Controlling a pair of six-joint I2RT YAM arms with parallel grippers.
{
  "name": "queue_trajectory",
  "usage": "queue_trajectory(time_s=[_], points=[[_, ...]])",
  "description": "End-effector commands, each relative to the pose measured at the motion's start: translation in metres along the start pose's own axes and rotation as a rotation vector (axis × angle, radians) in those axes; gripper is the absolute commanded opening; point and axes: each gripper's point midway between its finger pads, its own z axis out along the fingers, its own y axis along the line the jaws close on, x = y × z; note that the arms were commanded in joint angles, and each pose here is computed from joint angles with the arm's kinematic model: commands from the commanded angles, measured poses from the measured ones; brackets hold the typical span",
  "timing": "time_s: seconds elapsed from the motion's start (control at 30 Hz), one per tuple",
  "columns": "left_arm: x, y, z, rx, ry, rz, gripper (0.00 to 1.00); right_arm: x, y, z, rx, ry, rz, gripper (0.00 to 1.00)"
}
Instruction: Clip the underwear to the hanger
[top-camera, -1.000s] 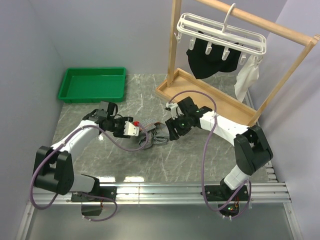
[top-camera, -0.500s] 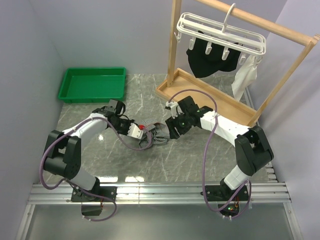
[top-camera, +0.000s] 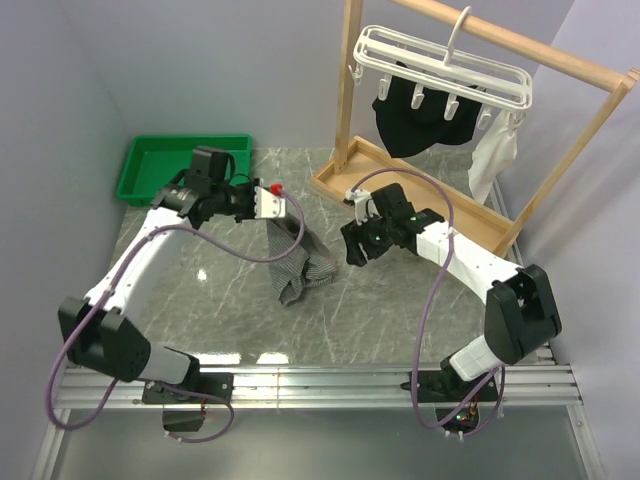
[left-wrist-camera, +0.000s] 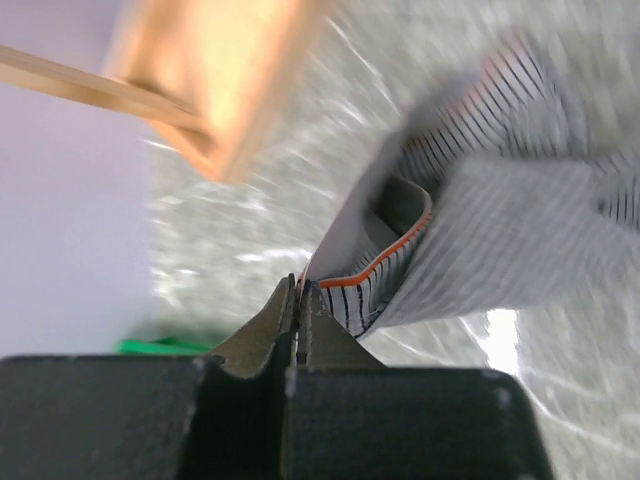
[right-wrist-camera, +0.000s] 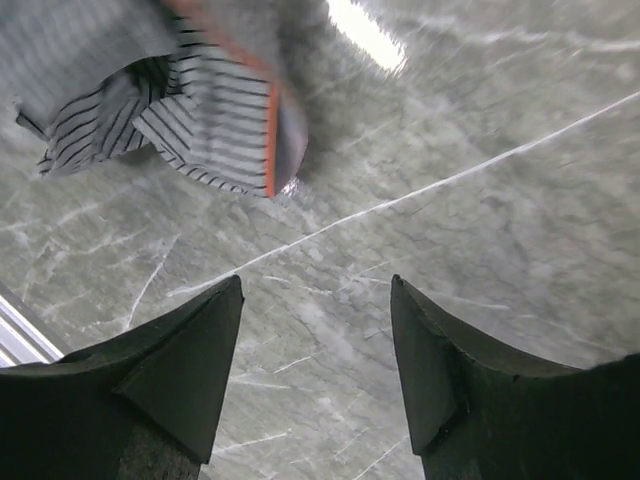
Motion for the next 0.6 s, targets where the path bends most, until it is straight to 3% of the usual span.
queue_trajectory(time_s=[0.0, 0.2, 0.37, 0.57], points=[[-0.056, 0.019, -0.032, -0.086, -0.142, -0.076, 0.00, -0.034, -0.005, -0.020, 0.026, -0.136, -0.028, 0.69], [-0.103, 0.033, -0.072, -0.208, -0.251, -0.047, 0.00, -0.052, -0.009, -0.033, 0.025, -0.217, -0.053, 0.71], [-0.104, 0.026, -0.077, -0.207, -0.252, -0.064, 0.00, -0.065, 0.001, -0.035, -0.032, -0.293, -0.121, 0.71], [-0.099, 0.030, -0.073, -0.221, -0.236, -0.108, 0.00, -0.059, 0.025, -0.019, -0.161, -0.338, -0.074, 0.70]])
